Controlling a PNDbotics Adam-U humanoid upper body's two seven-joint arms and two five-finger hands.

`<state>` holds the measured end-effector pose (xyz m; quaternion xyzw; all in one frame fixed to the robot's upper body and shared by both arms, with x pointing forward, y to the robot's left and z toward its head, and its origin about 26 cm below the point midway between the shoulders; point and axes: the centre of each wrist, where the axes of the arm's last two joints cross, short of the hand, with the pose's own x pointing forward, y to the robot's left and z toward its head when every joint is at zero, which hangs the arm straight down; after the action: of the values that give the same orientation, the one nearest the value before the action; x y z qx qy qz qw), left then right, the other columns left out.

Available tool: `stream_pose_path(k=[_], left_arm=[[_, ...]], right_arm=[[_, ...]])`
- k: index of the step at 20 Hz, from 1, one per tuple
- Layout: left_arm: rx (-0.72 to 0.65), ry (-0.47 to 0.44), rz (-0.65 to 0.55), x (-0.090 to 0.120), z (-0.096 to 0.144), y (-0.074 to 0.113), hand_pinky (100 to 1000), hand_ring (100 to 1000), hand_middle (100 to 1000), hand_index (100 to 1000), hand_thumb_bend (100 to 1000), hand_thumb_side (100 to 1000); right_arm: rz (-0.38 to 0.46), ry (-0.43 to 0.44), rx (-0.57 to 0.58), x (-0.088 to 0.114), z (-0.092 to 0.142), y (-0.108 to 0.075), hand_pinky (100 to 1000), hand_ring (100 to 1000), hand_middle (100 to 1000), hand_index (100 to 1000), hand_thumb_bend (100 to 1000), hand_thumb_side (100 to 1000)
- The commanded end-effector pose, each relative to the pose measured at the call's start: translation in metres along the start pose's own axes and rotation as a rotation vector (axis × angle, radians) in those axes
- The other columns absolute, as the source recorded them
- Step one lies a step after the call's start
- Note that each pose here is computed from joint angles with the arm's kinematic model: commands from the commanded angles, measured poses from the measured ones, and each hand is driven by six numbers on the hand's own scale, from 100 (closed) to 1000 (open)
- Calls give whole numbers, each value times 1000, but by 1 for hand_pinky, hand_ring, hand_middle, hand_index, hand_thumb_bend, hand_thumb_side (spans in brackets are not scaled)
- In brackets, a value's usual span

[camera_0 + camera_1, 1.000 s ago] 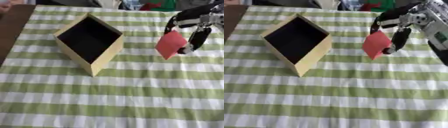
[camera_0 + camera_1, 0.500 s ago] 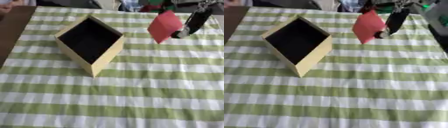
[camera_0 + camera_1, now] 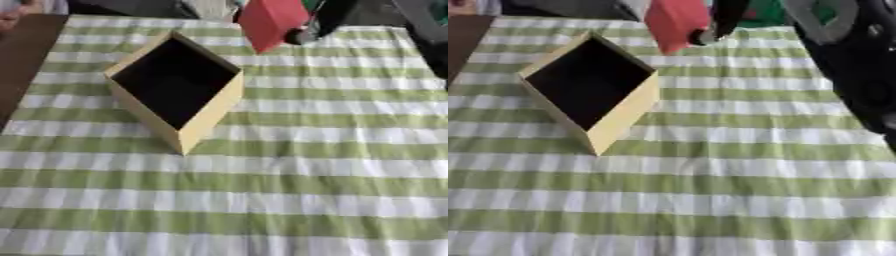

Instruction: Pick up objects on the table and place them in the box.

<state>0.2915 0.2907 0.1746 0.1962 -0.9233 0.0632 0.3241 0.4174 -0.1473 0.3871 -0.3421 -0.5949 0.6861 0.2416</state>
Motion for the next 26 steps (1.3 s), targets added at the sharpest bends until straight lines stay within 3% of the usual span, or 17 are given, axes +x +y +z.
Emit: stream_pose_path(k=[1,11,20,23,26], left_arm=[[-14,-35,9,7,-7,0,1000,480,487,719,100,107],[-26,-43,33,8,-9,-5,1000,480,486,718,100,110],[-29,-46,53,10,-10,-8,1000,479,485,717,100,115],[-29,-46,55,10,-10,-9,1000,479,485,717,100,116],[-29,-46,55,10,-10,-9,1000,478,484,717,100,116]], right_arm=[[1,20,-71,6,-10,-11,870,863,443,500,100,100],[-73,85,-176,22,-54,11,872,865,470,529,100,100],[-130,148,-146,26,-82,53,891,886,527,600,100,100],[-120,147,-125,26,-85,61,895,889,536,613,100,100],[-111,130,-92,27,-86,66,916,907,599,687,100,100]])
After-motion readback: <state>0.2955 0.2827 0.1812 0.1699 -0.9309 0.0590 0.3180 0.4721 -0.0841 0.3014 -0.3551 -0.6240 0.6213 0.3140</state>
